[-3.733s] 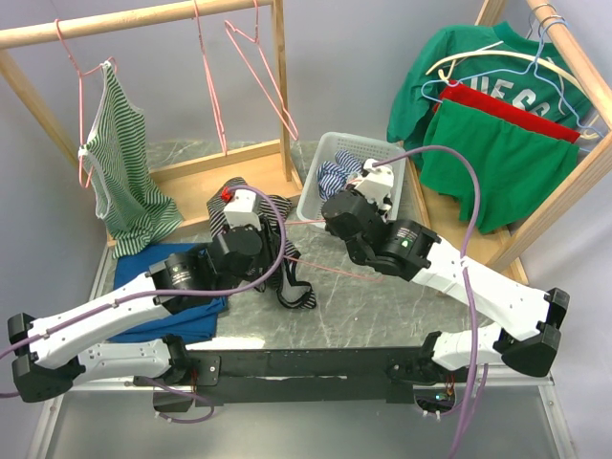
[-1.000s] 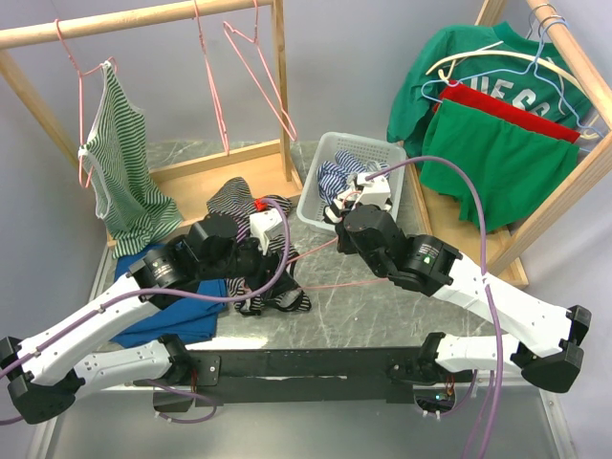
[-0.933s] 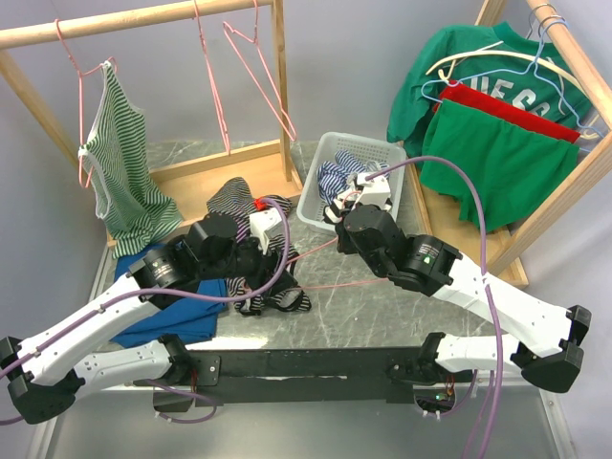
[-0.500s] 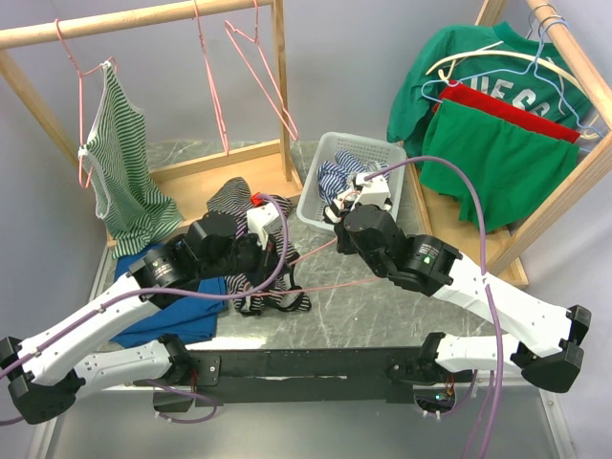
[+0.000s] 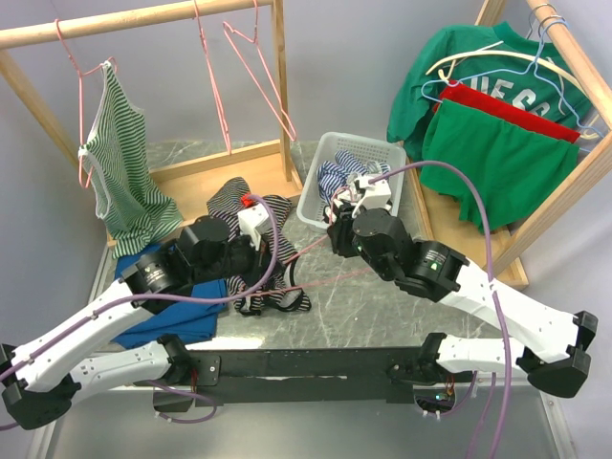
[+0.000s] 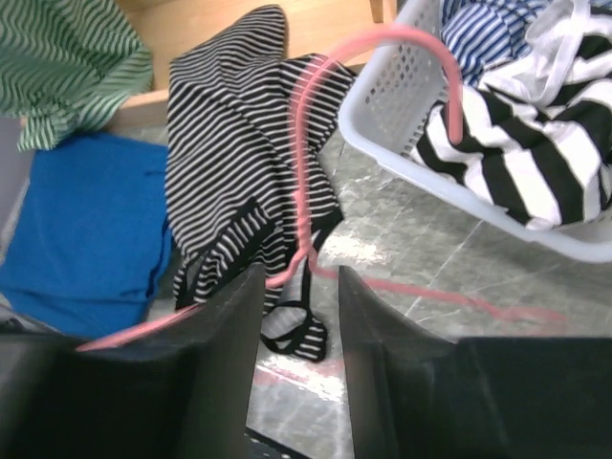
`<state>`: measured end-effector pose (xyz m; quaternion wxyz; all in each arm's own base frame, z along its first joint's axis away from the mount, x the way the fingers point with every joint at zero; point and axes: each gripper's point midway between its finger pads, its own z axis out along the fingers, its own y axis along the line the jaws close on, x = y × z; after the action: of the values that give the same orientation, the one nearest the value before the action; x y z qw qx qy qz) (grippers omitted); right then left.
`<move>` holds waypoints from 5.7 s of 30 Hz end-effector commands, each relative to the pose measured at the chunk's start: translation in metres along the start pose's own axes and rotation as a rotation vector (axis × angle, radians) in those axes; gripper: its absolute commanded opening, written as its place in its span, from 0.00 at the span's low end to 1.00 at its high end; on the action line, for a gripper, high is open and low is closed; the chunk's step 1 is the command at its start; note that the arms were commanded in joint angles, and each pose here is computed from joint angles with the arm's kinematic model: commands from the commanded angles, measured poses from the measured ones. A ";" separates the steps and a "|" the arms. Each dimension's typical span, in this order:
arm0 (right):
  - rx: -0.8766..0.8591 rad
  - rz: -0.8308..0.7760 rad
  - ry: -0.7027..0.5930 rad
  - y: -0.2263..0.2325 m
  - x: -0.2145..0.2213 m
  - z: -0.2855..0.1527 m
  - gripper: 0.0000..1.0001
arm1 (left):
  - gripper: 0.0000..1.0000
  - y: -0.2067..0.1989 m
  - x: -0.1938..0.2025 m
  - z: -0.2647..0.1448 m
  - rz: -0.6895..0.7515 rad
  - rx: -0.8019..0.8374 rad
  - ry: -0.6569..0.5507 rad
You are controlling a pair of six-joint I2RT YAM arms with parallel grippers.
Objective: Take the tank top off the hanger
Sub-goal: Place the hanger at the clothesline, then pick up the tank top from the center of the board.
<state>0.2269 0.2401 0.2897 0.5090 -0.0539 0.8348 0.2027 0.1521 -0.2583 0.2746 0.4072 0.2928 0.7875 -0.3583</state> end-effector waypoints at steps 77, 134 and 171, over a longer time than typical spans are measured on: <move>0.042 0.137 0.038 -0.020 0.051 0.010 0.83 | 0.01 0.159 -0.235 -0.190 0.044 -0.873 -0.667; -0.091 0.072 0.237 0.023 0.086 0.032 0.88 | 0.96 0.194 -0.186 -0.185 -0.144 -0.991 -0.575; -0.135 0.066 0.624 0.045 0.239 0.073 0.00 | 0.96 0.166 -0.023 -0.131 -0.384 -0.757 -0.420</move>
<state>0.1719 0.3497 0.0280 0.1839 -0.1336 0.9495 0.2164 0.2287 -0.0590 0.2816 0.5446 -0.1049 0.8181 -0.1525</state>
